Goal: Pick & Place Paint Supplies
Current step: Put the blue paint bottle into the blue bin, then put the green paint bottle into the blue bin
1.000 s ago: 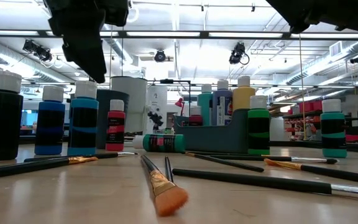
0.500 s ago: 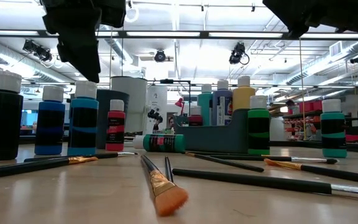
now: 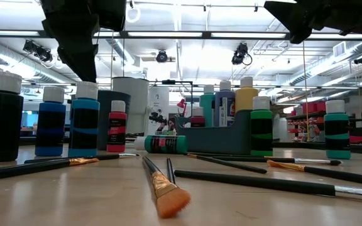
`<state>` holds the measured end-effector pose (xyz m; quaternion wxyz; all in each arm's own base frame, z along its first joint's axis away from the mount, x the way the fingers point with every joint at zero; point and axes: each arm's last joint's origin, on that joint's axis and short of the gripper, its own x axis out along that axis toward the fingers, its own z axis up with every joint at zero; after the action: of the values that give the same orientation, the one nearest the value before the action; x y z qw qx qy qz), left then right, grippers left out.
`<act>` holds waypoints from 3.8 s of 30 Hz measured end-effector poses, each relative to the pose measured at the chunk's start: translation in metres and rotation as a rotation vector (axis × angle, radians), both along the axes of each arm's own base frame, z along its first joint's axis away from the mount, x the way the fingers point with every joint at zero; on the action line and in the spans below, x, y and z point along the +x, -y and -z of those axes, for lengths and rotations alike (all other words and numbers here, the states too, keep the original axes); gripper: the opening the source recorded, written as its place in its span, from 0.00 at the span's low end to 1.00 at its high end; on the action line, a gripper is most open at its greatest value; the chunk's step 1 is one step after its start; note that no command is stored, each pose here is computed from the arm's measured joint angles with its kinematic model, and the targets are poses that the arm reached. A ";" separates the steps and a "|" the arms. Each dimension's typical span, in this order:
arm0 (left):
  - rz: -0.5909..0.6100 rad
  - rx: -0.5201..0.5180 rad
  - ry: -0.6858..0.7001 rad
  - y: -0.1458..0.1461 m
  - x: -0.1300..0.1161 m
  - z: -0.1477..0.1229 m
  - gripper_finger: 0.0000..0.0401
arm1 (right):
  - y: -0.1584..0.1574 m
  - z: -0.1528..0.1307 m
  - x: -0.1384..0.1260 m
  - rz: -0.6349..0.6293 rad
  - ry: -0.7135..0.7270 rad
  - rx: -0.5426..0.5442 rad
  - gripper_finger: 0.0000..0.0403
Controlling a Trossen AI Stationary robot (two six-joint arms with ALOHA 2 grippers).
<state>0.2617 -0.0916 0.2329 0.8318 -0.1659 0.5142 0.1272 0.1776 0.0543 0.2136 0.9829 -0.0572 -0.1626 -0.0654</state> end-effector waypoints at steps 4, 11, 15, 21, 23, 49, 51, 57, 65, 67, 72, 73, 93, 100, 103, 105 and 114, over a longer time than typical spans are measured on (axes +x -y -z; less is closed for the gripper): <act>0.024 0.007 -0.002 0.000 0.000 0.000 0.42 | 0.000 0.001 0.000 0.000 -0.007 -0.003 0.65; 0.060 0.001 0.000 0.005 0.011 0.009 0.42 | 0.000 0.001 0.000 0.000 -0.012 -0.005 0.65; 0.137 0.018 -0.080 0.006 0.011 0.023 0.42 | 0.000 0.002 0.001 0.000 -0.021 -0.009 0.65; 0.108 0.061 -0.108 0.001 0.007 0.021 0.42 | 0.000 0.002 0.001 0.001 -0.020 -0.011 0.65; 0.112 0.065 -0.107 0.000 0.007 0.021 0.42 | 0.000 0.002 0.001 0.001 -0.020 -0.011 0.65; 0.226 0.295 0.104 -0.006 0.028 0.011 0.42 | 0.007 0.035 0.009 -0.001 -0.330 0.097 0.65; 0.250 0.309 0.103 -0.006 0.028 0.011 0.42 | 0.011 0.039 0.010 -0.016 -0.370 0.151 0.65; 0.279 0.335 0.094 -0.011 0.029 0.011 0.42 | 0.014 0.050 0.013 -0.042 -0.439 0.230 0.65; 0.262 0.347 0.087 -0.022 0.032 0.011 0.42 | 0.008 0.071 0.042 0.062 -0.601 0.201 0.65; 0.256 0.347 0.086 -0.024 0.033 0.011 0.42 | 0.007 0.076 0.048 0.080 -0.647 0.188 0.65; 0.235 0.332 0.089 -0.025 0.033 0.011 0.42 | 0.007 0.079 0.052 0.088 -0.696 0.178 0.65; 0.236 0.332 0.088 -0.025 0.033 0.011 0.42 | 0.006 0.079 0.053 0.087 -0.690 0.180 0.65; 0.238 0.329 0.088 -0.024 0.033 0.011 0.42 | 0.004 0.075 0.054 0.003 -0.659 0.242 0.27; 0.253 0.338 0.086 -0.024 0.033 0.011 0.42 | 0.005 0.058 0.054 0.023 -0.541 0.227 0.27; 0.258 0.341 0.087 -0.024 0.033 0.011 0.42 | 0.006 0.039 0.049 0.008 -0.448 0.241 0.27; 0.257 0.340 0.087 -0.024 0.033 0.011 0.42 | 0.008 0.025 0.044 0.009 -0.384 0.236 0.28; 0.253 0.338 0.088 -0.024 0.033 0.011 0.42 | 0.019 0.007 0.022 0.200 -0.391 0.247 0.27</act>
<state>0.2945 -0.0673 0.2223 0.8789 0.0365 0.4653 0.0988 0.2000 0.0357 0.2064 0.9838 0.0358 0.0462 -0.1696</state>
